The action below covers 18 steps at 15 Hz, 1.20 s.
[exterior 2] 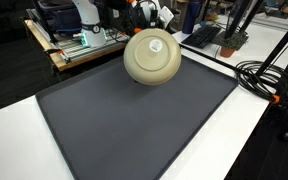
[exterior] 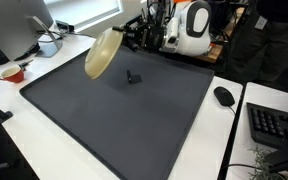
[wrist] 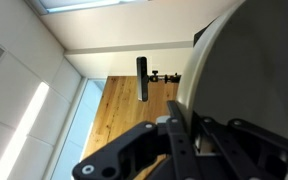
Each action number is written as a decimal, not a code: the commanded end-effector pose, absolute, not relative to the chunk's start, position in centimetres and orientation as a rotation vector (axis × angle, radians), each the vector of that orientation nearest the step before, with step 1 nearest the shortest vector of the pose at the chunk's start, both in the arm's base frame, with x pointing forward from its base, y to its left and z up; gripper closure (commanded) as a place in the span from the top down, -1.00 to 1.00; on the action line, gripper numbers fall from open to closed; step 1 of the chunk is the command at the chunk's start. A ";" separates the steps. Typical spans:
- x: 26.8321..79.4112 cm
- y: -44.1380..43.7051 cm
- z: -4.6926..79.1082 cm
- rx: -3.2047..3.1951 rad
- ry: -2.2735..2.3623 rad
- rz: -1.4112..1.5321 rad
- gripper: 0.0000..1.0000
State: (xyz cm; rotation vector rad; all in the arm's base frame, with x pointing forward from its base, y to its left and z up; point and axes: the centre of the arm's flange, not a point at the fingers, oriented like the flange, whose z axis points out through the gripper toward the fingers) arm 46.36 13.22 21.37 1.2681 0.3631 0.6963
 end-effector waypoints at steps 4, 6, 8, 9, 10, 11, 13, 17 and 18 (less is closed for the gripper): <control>50.0 12.0 17.0 1.164 0.274 0.693 -0.96; 50.8 12.1 15.2 1.193 0.292 0.706 -0.96; 51.4 12.0 14.2 1.206 0.273 0.722 -0.96; 51.6 11.9 14.0 1.218 0.262 0.730 -0.96; 51.9 11.8 13.7 1.218 0.249 0.737 -0.96; 52.2 11.9 13.5 1.231 0.245 0.741 -0.96; 52.7 12.1 12.9 1.239 0.238 0.741 -0.96; 53.0 12.3 12.2 1.248 0.258 0.716 -0.96; 52.9 12.3 12.0 1.251 0.264 0.708 -0.96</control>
